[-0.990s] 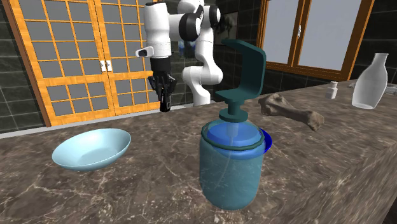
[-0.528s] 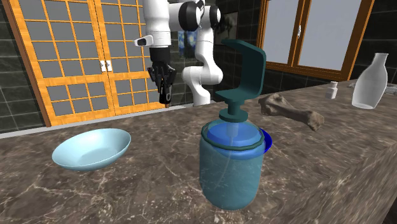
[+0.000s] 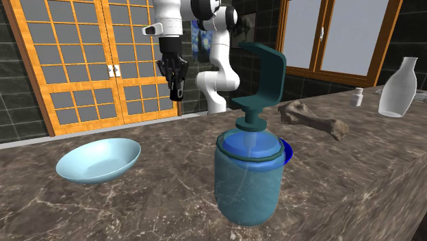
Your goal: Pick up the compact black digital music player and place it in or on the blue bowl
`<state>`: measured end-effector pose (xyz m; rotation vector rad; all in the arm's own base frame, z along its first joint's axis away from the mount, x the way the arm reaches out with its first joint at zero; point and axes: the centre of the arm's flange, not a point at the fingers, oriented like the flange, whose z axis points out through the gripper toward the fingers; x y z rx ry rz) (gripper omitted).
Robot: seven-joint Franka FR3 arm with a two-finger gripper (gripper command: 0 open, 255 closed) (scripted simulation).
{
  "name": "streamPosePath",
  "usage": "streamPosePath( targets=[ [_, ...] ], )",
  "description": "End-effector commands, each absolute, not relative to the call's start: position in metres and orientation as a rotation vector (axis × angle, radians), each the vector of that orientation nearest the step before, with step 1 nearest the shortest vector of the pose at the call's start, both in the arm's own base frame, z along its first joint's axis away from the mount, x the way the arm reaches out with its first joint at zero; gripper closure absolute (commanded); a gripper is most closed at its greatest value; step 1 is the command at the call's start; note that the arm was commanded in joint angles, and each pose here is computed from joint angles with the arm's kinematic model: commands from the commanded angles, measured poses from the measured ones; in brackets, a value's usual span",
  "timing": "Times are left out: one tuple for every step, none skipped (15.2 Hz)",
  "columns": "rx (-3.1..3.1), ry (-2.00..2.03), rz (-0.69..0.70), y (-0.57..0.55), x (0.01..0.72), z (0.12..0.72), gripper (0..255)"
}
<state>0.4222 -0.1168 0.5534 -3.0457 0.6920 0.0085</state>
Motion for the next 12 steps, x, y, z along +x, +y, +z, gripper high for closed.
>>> streamPosePath(
  targets=[
    [-3.046,0.692,0.009,-0.115,0.422,0.564,255],
    [-3.046,0.692,0.009,-0.115,0.422,0.569,255],
    [-3.046,0.692,0.009,-0.115,0.422,0.575,255],
    [-3.046,0.692,0.009,-0.115,0.422,0.576,255],
    [-3.046,0.692,0.009,-0.105,0.430,0.577,255],
    [-3.046,0.692,0.009,-0.094,0.438,0.578,255],
    [-3.046,0.692,0.009,-0.083,0.445,0.578,255],
    [-3.046,0.692,0.009,-0.073,0.453,0.579,255],
    [-3.046,0.692,0.009,-0.062,0.461,0.580,255],
    [-3.046,0.692,0.009,-0.051,0.469,0.581,255],
    [-3.046,0.692,0.009,-0.041,0.477,0.582,255],
    [-3.046,0.692,0.009,-0.030,0.484,0.583,255]
  ],
)
